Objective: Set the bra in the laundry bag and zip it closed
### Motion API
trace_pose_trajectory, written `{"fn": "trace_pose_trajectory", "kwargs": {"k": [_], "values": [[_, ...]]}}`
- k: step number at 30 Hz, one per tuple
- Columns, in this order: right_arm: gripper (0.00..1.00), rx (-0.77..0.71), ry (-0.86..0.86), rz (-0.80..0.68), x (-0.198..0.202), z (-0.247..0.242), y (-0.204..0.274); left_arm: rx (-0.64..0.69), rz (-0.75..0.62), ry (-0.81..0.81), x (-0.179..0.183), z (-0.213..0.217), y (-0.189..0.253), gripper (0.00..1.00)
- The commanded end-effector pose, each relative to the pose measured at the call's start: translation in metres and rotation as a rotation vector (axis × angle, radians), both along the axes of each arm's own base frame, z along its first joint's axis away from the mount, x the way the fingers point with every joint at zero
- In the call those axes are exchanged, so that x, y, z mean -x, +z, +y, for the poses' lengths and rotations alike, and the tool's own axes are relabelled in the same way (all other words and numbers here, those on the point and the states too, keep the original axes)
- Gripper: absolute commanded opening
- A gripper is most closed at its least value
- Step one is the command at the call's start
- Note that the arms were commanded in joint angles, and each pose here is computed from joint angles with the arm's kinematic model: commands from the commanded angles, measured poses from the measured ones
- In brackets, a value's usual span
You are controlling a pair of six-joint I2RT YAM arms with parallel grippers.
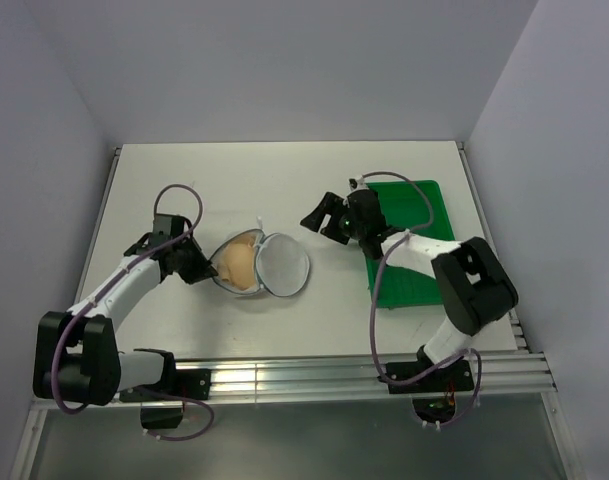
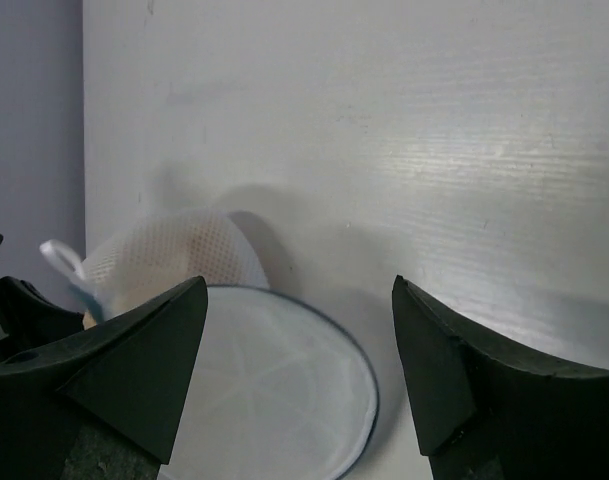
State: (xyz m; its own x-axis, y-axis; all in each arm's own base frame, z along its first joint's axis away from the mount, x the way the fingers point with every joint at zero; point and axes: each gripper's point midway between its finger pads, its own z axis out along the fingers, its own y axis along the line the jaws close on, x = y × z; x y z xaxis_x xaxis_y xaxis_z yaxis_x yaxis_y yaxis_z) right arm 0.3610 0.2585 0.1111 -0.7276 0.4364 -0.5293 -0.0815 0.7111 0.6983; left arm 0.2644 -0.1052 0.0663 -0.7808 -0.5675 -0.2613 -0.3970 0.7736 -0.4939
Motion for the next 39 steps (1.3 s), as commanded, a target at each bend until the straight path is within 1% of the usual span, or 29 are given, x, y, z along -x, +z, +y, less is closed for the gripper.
{"fn": "trace_pose_trajectory", "kwargs": {"k": [1,2,4,6,10,11,12,14,21,27,29,32,33,36,38,39], "values": [[0.81,-0.139,0.089,-0.125,-0.016,0.022,0.022,-0.134,-0.049,0.007,-0.016,0.022,0.011,0.00],[0.81,-0.137,0.087,-0.113,-0.019,0.024,0.014,-0.146,-0.067,0.014,-0.021,0.024,0.018,0.00],[0.81,-0.160,0.092,-0.137,-0.029,0.030,0.022,-0.174,-0.071,0.012,-0.022,0.029,0.023,0.00],[0.79,-0.172,0.108,-0.116,-0.033,0.036,0.016,-0.203,-0.082,0.014,-0.026,0.033,0.029,0.00],[0.79,-0.210,0.131,-0.098,-0.038,0.047,0.011,-0.217,-0.097,0.011,-0.030,0.035,0.035,0.00],[0.78,-0.213,0.134,-0.078,-0.038,0.049,0.003,-0.217,-0.101,0.012,-0.031,0.035,0.036,0.00],[0.78,-0.229,0.143,-0.089,-0.039,0.052,0.003,-0.217,-0.101,0.008,-0.031,0.035,0.036,0.00],[0.78,-0.250,0.162,-0.069,-0.036,0.056,-0.005,-0.220,-0.101,0.008,-0.034,0.035,0.036,0.00],[0.79,-0.334,0.241,-0.100,-0.029,0.073,-0.006,-0.232,-0.102,0.003,-0.043,0.035,0.036,0.00],[0.78,-0.403,0.292,-0.064,-0.018,0.091,-0.009,-0.235,-0.105,-0.001,-0.049,0.035,0.036,0.00],[0.75,-0.383,0.287,-0.038,-0.019,0.095,-0.015,-0.237,-0.108,-0.002,-0.051,0.035,0.036,0.00],[0.65,-0.303,0.253,0.019,-0.016,0.095,-0.033,-0.238,-0.112,-0.004,-0.052,0.035,0.037,0.00],[0.63,-0.282,0.257,0.015,-0.013,0.096,-0.034,-0.240,-0.111,-0.006,-0.053,0.035,0.037,0.00],[0.53,-0.244,0.271,0.016,-0.005,0.095,-0.038,-0.240,-0.113,-0.010,-0.055,0.034,0.039,0.00],[0.49,-0.241,0.289,0.010,0.004,0.092,-0.039,-0.240,-0.117,-0.007,-0.059,0.035,0.042,0.00],[0.47,-0.239,0.295,0.010,0.007,0.091,-0.038,-0.265,-0.122,0.008,-0.061,0.039,0.044,0.00]]}}
